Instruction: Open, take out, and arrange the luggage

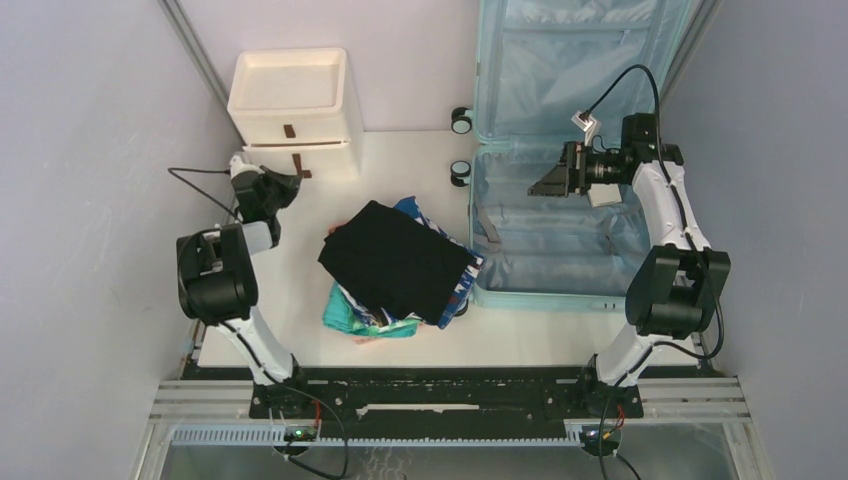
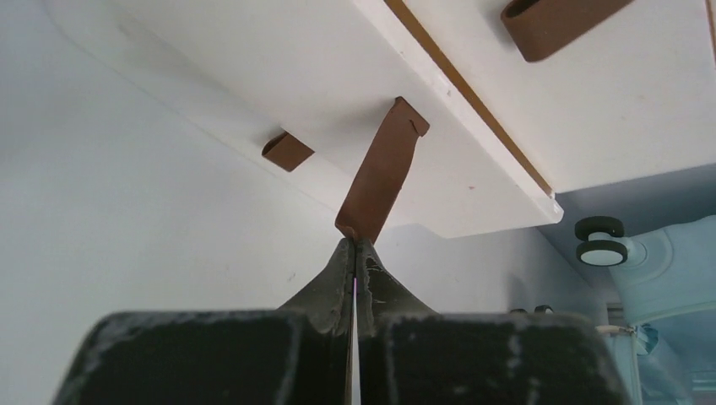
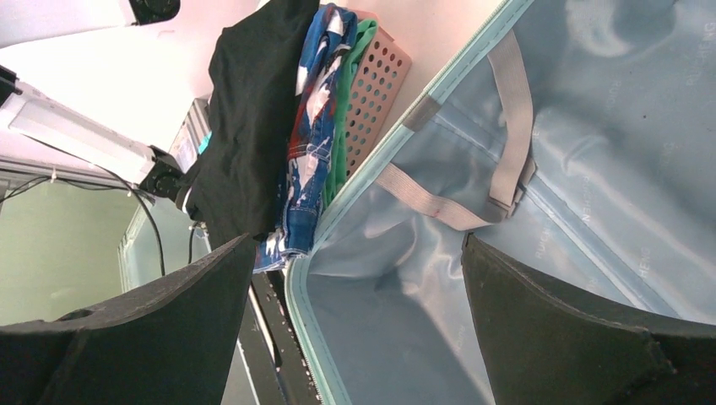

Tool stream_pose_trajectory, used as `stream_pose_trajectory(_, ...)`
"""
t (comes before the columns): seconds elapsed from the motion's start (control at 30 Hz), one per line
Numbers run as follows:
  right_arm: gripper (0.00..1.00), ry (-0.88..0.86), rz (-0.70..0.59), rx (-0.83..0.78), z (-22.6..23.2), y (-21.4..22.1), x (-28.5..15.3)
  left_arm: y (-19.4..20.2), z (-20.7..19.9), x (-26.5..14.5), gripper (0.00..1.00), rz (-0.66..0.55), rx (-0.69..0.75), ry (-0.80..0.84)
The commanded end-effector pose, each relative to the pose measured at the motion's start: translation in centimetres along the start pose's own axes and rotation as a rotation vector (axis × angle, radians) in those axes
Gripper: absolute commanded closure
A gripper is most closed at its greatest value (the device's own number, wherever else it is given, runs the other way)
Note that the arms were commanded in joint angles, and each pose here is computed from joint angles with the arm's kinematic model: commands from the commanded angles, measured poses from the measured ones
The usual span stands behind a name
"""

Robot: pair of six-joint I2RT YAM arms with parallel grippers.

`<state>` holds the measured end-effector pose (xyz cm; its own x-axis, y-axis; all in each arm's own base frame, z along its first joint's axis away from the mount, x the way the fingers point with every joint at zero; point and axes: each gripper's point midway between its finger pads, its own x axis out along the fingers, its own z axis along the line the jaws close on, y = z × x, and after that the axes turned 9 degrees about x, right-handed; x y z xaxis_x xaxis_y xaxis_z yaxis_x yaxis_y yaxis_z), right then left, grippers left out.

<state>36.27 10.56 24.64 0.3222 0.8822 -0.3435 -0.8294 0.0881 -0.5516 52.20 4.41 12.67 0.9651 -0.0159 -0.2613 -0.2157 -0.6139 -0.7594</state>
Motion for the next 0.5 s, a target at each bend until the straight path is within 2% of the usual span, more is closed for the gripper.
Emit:
stream_pose_trajectory(0.0, 0.0, -0.002, -0.035, -0.082, 1.0, -1.6, -0.9, -1.2, -1.5, -2.5, 1.0, -0.048, -0.009, 0.036)
stream_pose_trajectory(0.23, 0.0, 0.059, -0.039, -0.109, 0.5, -1.4, -1.5, 1.3, -1.2, -5.7, 1.0, -0.003, -0.058, 0.019)
stream_pose_trajectory(0.47, 0.0, 0.344, -0.052, -0.184, -4.2, -3.3, -3.9, 3.3, -0.2, -8.8, 1.0, 0.027, -0.076, -0.029)
